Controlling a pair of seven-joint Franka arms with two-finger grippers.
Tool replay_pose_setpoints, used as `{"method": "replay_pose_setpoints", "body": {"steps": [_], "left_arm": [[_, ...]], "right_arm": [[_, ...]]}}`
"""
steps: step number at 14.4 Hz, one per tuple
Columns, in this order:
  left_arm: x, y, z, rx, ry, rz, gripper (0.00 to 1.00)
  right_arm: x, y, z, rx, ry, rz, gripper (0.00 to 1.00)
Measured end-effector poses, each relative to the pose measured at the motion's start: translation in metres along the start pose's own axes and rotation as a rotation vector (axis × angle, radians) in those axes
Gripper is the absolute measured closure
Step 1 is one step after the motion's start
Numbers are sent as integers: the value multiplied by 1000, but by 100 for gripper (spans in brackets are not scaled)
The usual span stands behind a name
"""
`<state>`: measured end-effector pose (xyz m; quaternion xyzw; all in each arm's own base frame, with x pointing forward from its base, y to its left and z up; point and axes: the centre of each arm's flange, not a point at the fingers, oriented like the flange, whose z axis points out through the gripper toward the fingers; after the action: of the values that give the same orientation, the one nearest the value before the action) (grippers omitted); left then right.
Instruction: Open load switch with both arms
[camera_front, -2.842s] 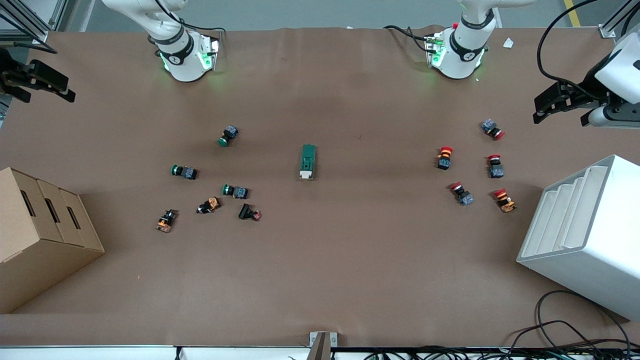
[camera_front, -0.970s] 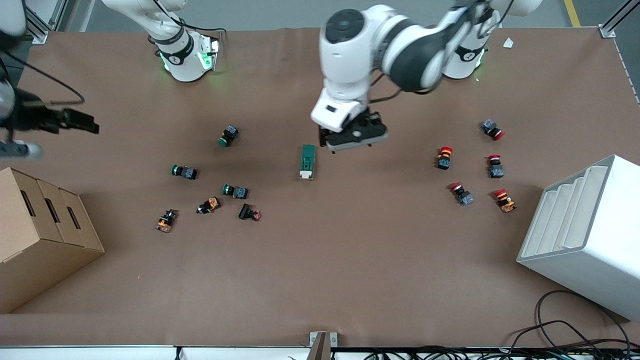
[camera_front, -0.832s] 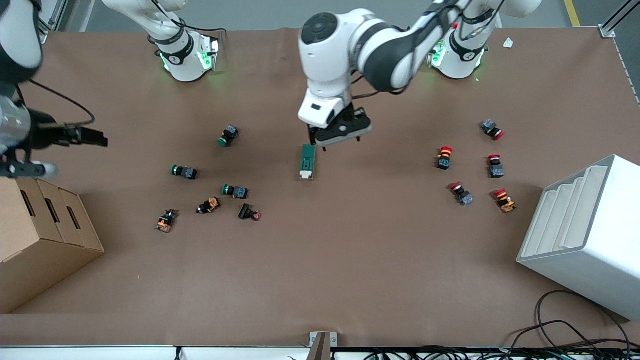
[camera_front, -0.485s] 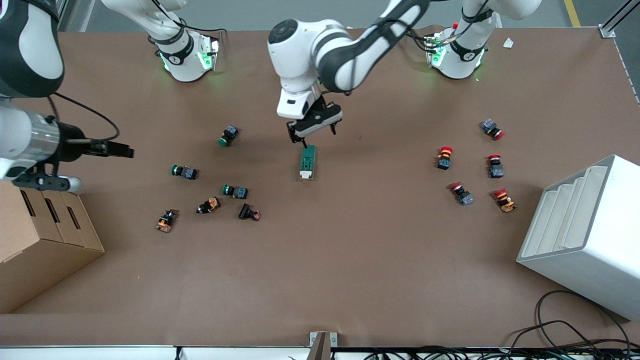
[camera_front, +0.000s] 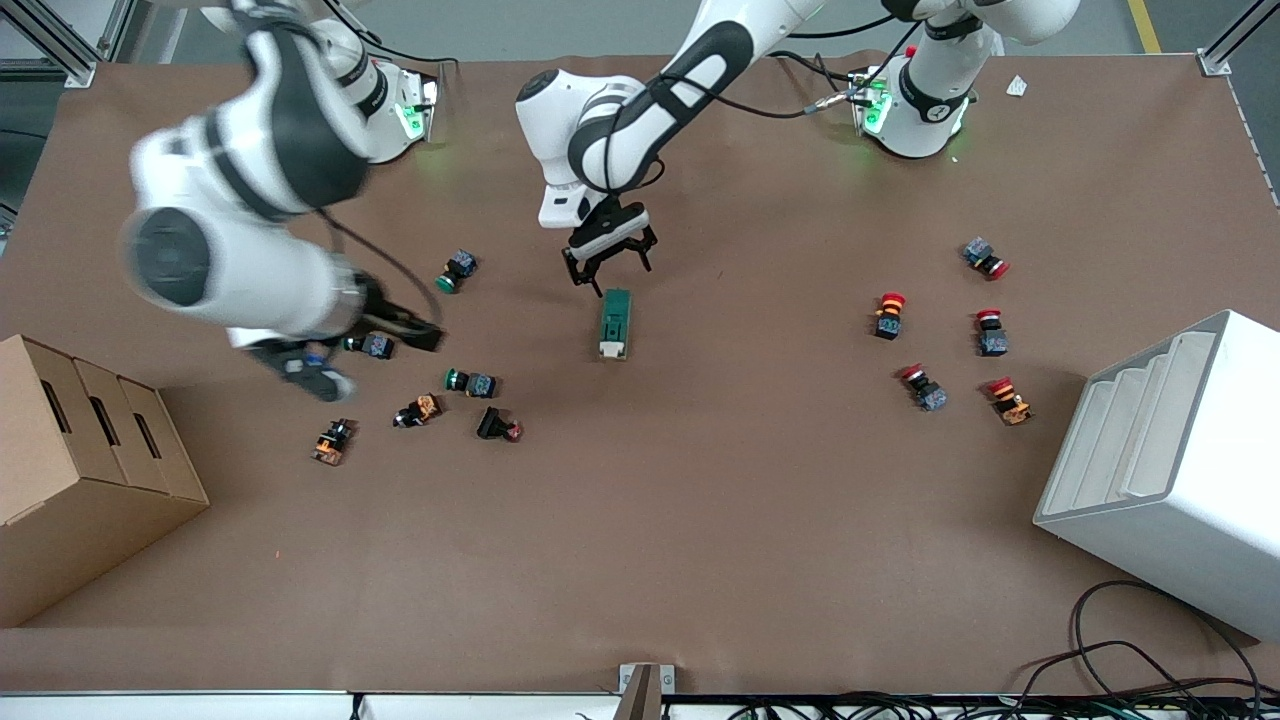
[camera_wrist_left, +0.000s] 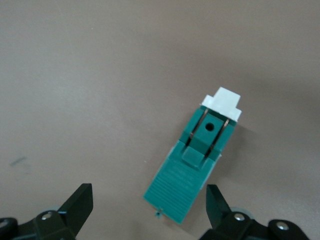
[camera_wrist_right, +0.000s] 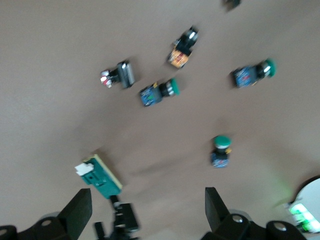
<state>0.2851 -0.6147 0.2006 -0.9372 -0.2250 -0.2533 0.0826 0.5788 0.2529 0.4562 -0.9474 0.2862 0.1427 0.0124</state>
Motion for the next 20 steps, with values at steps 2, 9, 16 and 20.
{"method": "replay_pose_setpoints", "body": {"steps": [2,9,16,20], "left_arm": [[-27,-5,14,-55,102,25,0],[-71,-28,53,-192,286,202,4],[-85,-53,77,-348,420,242,5],[-89,-57,79,-364,444,265,4]], "right_arm": [[-21,-35,33,-5,15,70,0],[-43,-98,148,-19,-24,265,0],[-75,-137,241,-10,-18,419,0],[-93,-144,269,-39,-12,435,0]]}}
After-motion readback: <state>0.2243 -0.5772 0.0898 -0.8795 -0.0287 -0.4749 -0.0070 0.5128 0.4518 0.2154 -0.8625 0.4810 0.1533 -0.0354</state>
